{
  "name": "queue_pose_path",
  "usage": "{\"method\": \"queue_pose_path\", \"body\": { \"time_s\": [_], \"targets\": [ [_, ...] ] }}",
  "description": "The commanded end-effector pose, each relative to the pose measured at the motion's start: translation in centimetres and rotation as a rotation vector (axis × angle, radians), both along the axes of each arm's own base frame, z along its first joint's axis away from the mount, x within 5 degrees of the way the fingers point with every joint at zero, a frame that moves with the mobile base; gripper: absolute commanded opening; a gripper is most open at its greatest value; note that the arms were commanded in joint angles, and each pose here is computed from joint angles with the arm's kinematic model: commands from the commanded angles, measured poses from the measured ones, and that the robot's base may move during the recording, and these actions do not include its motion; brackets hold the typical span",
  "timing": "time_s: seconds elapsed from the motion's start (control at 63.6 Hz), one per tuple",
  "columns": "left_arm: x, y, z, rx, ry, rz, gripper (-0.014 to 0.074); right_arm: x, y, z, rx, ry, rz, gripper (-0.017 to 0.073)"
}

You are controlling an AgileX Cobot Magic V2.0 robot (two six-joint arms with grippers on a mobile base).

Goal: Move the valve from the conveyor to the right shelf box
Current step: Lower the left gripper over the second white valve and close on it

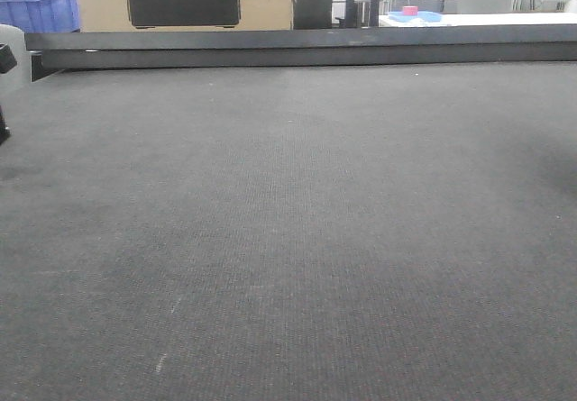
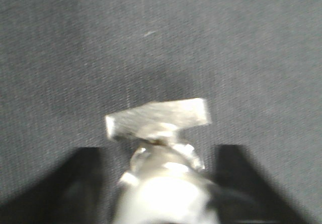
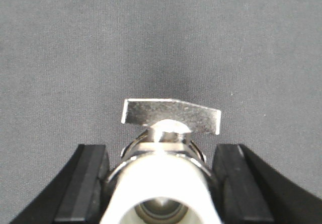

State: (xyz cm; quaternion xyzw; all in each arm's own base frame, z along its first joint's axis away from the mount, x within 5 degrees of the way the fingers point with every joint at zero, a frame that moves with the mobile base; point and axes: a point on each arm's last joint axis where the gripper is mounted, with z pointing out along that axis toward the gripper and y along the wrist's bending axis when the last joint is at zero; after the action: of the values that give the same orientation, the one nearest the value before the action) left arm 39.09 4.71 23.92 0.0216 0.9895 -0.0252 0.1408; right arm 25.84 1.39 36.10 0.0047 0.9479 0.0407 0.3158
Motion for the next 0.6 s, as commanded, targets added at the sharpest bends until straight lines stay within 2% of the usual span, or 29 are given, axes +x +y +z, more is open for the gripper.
{"method": "queue_pose_path", "body": {
  "time_s": [0.0, 0.047, 0.063, 0.173, 0.267, 0.488, 0.582],
  "targets": [
    [0.1, 0.1, 0.4, -0.003, -0.005, 0.004, 0.0027, 0.0, -0.1, 1.0, -0.003, -0.072, -0.007, -0.0155],
    [-0.1, 0.1, 0.3, -0.005, 0.007, 0.003, -0.0095, 0.0, -0.1, 1.0, -0.003, -0.072, -0.007, -0.0155],
    [-0.1, 0.1, 0.4, -0.006, 0.01, 0.002, -0.0111, 0.0, -0.1, 1.0, -0.003, -0.072, -0.007, -0.0155],
    [-0.4, 0.0, 1.0, -0.013, 0.049, -0.005, -0.0111, -0.1, -0.1, 0.9, -0.003, -0.068, -0.006, -0.0155],
    [-0.8, -0.2, 2.7, -0.013, 0.039, -0.014, -0.0111, -0.1, -0.1, 1.1, -0.003, -0.061, -0.006, -0.0155],
    [-3.3, -1.3, 9.8, 0.006, -0.121, -0.029, -0.0111, -0.3, 0.3, 3.1, -0.001, -0.093, 0.013, -0.0155],
    [-5.2, -1.7, 13.3, 0.012, -0.215, -0.01, -0.0111, -0.4, 0.9, 4.5, 0.002, -0.135, 0.037, -0.0155]
  ]
}}
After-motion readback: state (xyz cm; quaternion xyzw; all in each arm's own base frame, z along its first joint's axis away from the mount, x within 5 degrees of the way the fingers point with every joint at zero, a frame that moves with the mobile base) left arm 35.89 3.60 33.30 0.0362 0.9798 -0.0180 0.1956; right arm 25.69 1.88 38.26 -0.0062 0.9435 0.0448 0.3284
